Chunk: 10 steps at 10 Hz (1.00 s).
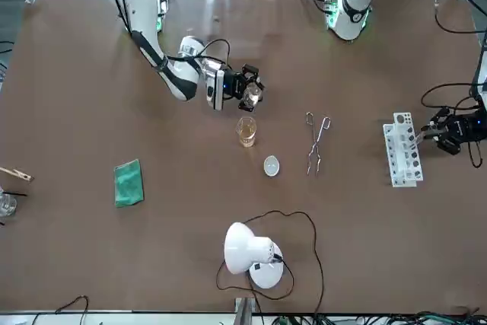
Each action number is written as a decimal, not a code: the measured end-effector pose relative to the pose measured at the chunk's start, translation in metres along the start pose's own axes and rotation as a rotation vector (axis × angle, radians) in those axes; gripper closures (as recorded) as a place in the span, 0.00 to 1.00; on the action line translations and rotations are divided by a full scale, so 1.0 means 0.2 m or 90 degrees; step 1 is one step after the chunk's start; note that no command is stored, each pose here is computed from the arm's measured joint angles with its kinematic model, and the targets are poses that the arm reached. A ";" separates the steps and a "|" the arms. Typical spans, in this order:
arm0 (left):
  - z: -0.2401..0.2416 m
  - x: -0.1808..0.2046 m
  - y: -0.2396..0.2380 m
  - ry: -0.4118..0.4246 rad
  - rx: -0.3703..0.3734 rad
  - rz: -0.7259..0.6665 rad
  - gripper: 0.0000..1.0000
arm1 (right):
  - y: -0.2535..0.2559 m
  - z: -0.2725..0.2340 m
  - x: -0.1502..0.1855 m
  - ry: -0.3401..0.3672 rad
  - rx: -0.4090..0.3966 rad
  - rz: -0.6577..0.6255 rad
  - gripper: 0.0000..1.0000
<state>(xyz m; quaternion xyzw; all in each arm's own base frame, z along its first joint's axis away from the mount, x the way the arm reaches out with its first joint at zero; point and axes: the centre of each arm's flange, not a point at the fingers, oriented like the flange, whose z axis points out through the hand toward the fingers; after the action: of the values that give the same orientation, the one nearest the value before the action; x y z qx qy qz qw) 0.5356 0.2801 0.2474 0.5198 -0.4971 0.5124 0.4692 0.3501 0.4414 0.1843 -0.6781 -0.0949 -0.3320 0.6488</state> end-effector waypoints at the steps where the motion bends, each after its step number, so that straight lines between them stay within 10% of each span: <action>1: 0.00 -0.01 0.01 0.002 0.000 -0.001 0.79 | 0.00 0.00 0.00 0.001 0.000 0.013 0.61; 10: -0.04 -0.19 0.07 0.025 0.008 -0.025 0.79 | 0.02 0.04 0.02 0.011 0.003 0.119 0.61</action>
<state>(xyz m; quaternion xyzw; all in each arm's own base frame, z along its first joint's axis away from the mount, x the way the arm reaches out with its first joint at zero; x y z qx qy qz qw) 0.5225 0.2888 0.2104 0.5225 -0.4741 0.5164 0.4854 0.3586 0.4471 0.1835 -0.6793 -0.0260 -0.2756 0.6797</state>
